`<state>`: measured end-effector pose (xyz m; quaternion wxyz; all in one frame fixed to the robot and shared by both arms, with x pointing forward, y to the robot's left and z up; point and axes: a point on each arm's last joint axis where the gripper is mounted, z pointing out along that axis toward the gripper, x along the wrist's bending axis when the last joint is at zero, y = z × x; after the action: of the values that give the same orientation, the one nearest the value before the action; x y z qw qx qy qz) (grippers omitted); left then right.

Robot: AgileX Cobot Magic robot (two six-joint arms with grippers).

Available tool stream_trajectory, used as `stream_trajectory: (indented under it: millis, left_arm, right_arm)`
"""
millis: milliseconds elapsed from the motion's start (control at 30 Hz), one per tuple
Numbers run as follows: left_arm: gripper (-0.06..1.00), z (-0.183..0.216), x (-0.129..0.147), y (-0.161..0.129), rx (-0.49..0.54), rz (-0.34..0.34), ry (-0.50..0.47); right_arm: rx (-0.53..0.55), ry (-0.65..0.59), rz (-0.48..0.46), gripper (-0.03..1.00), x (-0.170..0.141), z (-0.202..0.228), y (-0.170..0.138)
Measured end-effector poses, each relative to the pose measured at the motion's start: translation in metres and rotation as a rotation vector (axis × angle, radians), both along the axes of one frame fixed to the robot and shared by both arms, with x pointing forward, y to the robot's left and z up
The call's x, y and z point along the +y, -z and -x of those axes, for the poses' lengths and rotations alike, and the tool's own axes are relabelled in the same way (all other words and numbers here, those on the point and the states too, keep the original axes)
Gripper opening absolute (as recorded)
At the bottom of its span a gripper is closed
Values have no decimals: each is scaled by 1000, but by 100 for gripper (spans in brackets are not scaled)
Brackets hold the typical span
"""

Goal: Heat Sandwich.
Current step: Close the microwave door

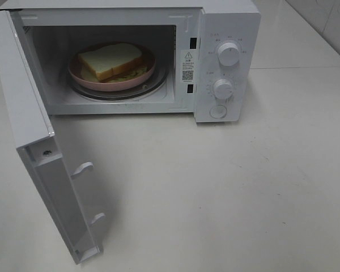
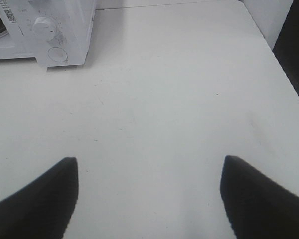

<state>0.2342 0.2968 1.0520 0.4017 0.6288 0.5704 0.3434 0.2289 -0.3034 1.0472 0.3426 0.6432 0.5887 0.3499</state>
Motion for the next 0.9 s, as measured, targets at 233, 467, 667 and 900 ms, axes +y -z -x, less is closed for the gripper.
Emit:
stream_trajectory:
  millis: [233, 467, 667, 900]
  left_arm:
    - [99, 0, 0, 0, 0, 1, 1]
    - [99, 0, -1, 0, 1, 9, 6]
    - [99, 1, -7, -1, -6, 53, 62]
    - [98, 1, -8, -7, -56, -10, 103]
  right_arm:
    - [0, 0, 0, 76, 0, 0, 0]
    - [0, 0, 0, 76, 0, 0, 0]
    - [0, 0, 0, 76, 0, 0, 0]
    - [0, 0, 0, 76, 0, 0, 0]
